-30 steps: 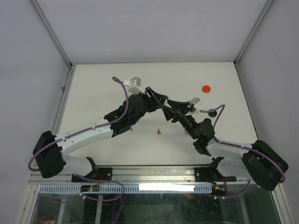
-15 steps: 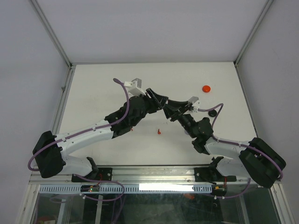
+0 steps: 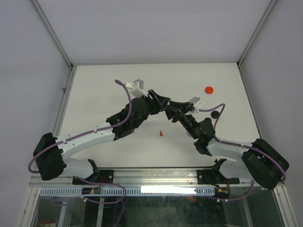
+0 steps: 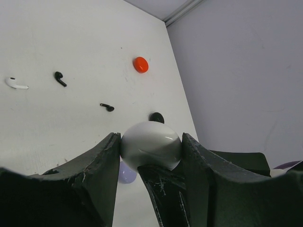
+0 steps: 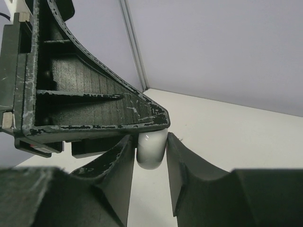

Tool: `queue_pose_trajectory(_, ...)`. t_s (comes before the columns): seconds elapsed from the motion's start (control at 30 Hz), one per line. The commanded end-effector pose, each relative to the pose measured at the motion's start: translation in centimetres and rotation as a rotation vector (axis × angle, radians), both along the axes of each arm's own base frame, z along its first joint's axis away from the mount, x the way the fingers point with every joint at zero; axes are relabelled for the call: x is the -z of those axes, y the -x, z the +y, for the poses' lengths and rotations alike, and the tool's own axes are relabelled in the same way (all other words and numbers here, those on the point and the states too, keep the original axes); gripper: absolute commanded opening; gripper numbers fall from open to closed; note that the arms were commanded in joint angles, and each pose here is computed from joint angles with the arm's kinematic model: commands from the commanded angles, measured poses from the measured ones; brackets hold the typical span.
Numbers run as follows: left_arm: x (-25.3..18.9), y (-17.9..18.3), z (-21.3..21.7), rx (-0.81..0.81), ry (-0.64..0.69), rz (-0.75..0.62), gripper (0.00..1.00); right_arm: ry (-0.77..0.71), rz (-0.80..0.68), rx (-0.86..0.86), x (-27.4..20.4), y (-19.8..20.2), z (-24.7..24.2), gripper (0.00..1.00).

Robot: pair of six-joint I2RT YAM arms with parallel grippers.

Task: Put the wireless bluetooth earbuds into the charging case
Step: Pick up the charging case at the center of the board.

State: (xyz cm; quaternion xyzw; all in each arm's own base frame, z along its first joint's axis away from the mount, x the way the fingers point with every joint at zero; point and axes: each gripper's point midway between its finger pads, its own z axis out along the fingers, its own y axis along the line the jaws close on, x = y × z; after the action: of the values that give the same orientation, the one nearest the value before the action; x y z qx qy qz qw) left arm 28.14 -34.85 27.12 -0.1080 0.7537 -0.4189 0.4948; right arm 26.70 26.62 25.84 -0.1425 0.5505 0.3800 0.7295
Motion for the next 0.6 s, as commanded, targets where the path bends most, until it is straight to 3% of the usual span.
queue_pose_trajectory(0.0,-4.1,0.6,0.0,0.006,0.088,-0.091,0.25,-0.015,-0.024,-0.044,-1.7,0.3,1.0,0.36)
queue_pose_trajectory(0.17,-4.1,0.8,-0.2,0.011,0.079,-0.101,0.24,-0.015,-0.018,-0.037,-1.7,0.3,0.8,0.34)
queue_pose_trajectory(0.37,-4.2,0.9,-0.2,0.017,0.055,-0.121,0.25,-0.013,-0.023,-0.033,-1.8,0.4,0.5,0.22)
queue_pose_trajectory(0.43,-4.3,0.9,0.2,0.015,0.033,-0.14,0.28,-0.016,-0.034,-0.04,-2.0,0.8,0.4,0.18)
queue_pose_trajectory(0.57,-4.5,1.3,0.9,0.031,-0.03,-0.195,0.42,-0.003,-0.055,-0.064,-2.4,1.4,0.2,0.07)
